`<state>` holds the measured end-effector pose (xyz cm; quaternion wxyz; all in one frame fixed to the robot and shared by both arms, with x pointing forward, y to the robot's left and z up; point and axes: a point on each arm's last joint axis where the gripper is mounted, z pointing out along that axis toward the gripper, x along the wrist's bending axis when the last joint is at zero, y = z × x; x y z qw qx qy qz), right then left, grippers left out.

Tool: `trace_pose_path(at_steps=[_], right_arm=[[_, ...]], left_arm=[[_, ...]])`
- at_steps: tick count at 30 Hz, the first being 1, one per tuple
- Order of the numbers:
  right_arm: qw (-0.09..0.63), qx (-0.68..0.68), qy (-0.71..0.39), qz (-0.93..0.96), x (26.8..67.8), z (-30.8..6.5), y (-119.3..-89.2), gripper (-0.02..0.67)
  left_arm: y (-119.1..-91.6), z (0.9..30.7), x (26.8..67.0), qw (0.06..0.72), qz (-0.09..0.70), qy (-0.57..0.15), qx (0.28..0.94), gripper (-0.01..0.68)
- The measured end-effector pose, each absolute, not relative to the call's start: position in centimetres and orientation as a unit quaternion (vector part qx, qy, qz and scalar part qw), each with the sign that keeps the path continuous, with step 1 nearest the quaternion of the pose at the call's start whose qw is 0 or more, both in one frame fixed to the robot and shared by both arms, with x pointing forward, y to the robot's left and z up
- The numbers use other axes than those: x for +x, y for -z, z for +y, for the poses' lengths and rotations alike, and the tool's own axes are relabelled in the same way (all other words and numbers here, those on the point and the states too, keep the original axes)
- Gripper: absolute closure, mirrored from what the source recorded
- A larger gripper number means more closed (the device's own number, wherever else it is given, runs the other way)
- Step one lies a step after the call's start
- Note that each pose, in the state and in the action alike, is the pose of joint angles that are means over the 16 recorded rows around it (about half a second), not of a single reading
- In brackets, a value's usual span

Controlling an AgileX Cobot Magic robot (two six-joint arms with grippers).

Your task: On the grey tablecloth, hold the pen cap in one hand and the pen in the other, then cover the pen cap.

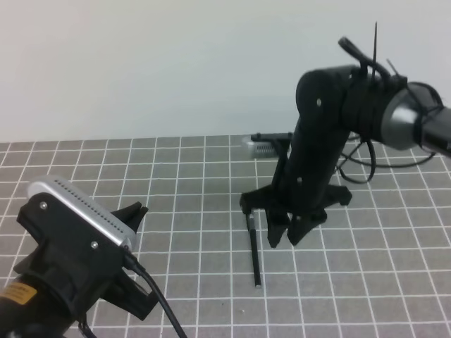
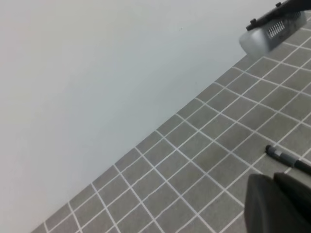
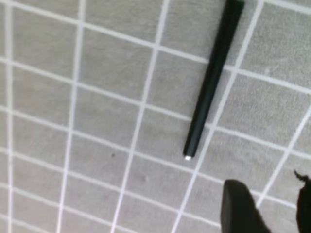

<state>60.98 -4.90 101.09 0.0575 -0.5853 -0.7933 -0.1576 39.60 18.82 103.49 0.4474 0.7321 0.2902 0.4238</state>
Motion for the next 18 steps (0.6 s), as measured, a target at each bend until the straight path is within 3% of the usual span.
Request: trace_pose_path(at_steps=[7,18], right_arm=[[0.026,-0.558,0.191,-0.807,60.7,-5.0,-105.7,0.411],[-0.050,-0.509,0.284,-0.811,57.9,-6.9,-115.1,0.587]], left_arm=[[-103.5,18.8,39.6,0.453,0.300,-0.418,0.728,0.674],[-103.5,18.8,39.6,0.459,0.303,-0.412,0.726,0.674]])
